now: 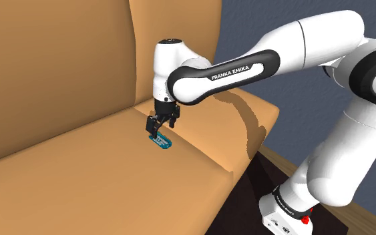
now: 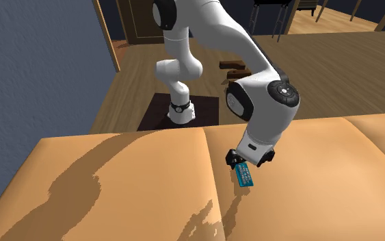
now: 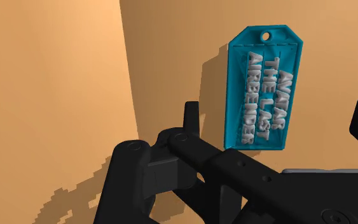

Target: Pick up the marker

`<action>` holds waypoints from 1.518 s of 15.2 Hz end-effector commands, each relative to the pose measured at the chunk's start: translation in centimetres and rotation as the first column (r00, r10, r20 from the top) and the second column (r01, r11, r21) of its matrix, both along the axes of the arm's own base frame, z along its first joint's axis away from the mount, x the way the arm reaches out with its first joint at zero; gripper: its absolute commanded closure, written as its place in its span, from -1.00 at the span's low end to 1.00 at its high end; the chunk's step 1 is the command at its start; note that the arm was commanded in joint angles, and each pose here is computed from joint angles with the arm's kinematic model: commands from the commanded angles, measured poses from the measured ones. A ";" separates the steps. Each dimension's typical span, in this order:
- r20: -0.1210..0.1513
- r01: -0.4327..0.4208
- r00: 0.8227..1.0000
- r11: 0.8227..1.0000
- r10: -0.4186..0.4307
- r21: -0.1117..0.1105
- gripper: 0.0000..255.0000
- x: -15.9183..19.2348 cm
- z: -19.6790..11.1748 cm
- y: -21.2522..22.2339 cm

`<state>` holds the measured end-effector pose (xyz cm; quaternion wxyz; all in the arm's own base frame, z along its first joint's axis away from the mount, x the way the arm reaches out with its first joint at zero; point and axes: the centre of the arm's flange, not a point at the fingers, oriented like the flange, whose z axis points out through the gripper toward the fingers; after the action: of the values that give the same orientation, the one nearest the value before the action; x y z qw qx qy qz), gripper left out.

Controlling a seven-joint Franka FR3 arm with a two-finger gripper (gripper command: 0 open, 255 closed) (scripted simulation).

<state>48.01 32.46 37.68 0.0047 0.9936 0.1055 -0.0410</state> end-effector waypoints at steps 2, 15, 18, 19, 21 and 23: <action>0.001 0.000 1.000 1.000 0.000 0.002 -1.00 0.2 -1.6 0.4; 0.001 0.000 1.000 1.000 0.000 0.002 1.00 0.2 -4.0 0.4; 0.001 0.000 1.000 1.000 0.000 0.002 1.00 0.2 -4.0 0.4; 0.001 0.000 1.000 1.000 0.000 0.002 1.00 0.2 -3.5 0.4; 0.001 0.000 1.000 1.000 0.000 0.002 1.00 0.2 -2.4 0.4; 0.001 0.000 1.000 1.000 0.000 0.002 1.00 0.2 -1.4 0.4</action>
<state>48.04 32.91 35.84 0.0039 0.9936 0.1054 -0.0403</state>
